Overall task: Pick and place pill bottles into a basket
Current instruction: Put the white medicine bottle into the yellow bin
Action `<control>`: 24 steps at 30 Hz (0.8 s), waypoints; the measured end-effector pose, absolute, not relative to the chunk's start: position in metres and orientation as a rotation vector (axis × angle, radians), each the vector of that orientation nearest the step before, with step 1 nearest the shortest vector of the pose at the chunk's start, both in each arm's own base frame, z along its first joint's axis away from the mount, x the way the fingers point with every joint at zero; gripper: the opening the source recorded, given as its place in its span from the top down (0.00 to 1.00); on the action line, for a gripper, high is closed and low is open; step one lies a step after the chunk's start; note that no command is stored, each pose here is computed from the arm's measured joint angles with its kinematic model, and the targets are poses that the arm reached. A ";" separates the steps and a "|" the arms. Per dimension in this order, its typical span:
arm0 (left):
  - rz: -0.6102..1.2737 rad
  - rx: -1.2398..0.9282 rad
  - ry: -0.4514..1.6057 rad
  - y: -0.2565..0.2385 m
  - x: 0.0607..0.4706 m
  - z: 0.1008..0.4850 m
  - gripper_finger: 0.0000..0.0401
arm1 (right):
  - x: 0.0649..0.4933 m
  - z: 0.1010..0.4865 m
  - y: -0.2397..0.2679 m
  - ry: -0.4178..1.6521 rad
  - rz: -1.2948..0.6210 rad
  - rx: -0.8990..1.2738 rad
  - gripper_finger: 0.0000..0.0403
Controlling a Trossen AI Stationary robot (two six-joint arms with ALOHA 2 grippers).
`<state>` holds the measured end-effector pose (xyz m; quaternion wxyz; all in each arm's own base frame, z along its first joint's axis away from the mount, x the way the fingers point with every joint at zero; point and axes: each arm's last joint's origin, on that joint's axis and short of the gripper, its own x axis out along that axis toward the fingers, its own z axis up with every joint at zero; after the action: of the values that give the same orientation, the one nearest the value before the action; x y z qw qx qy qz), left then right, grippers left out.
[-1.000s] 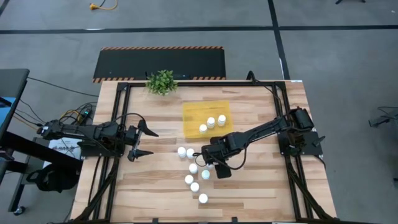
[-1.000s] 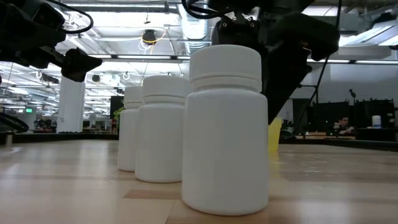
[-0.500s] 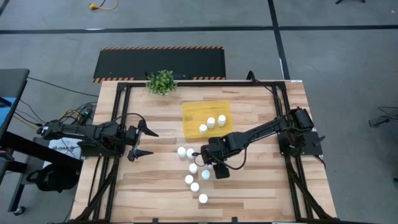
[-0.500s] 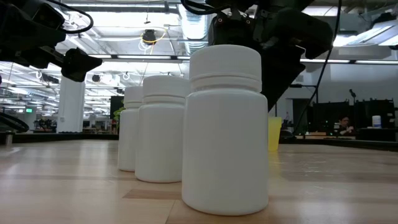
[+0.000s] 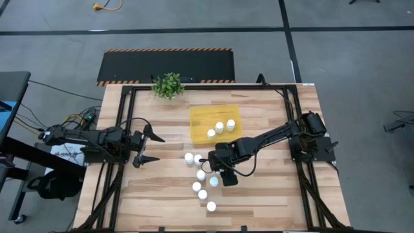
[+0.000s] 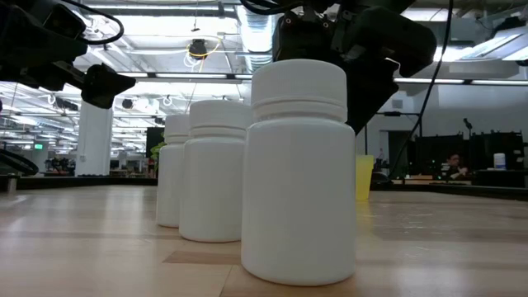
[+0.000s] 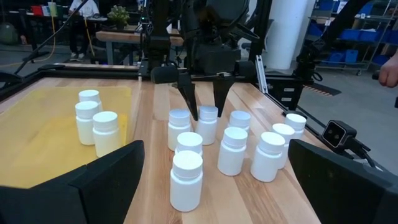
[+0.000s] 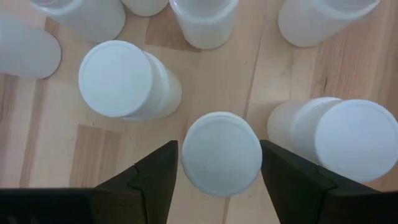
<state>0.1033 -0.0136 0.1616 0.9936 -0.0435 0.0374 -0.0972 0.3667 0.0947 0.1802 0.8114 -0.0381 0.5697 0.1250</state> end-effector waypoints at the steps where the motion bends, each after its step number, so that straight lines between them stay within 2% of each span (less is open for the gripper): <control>1: -0.195 -0.090 0.075 -0.014 0.103 0.162 0.04 | 0.367 0.180 0.095 1.216 0.267 -0.081 0.47; 15: -0.195 -0.087 0.075 -0.014 0.103 0.162 0.04 | 0.368 0.181 0.096 1.200 0.270 -0.081 0.51; 24: -0.194 -0.091 0.075 -0.014 0.103 0.162 0.04 | 0.368 0.181 0.095 1.196 0.258 -0.089 0.58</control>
<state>0.1033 -0.0135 0.1618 0.9935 -0.0453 0.0375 -0.0970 0.3681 0.0951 0.1814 0.8177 -0.0416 0.5613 0.1211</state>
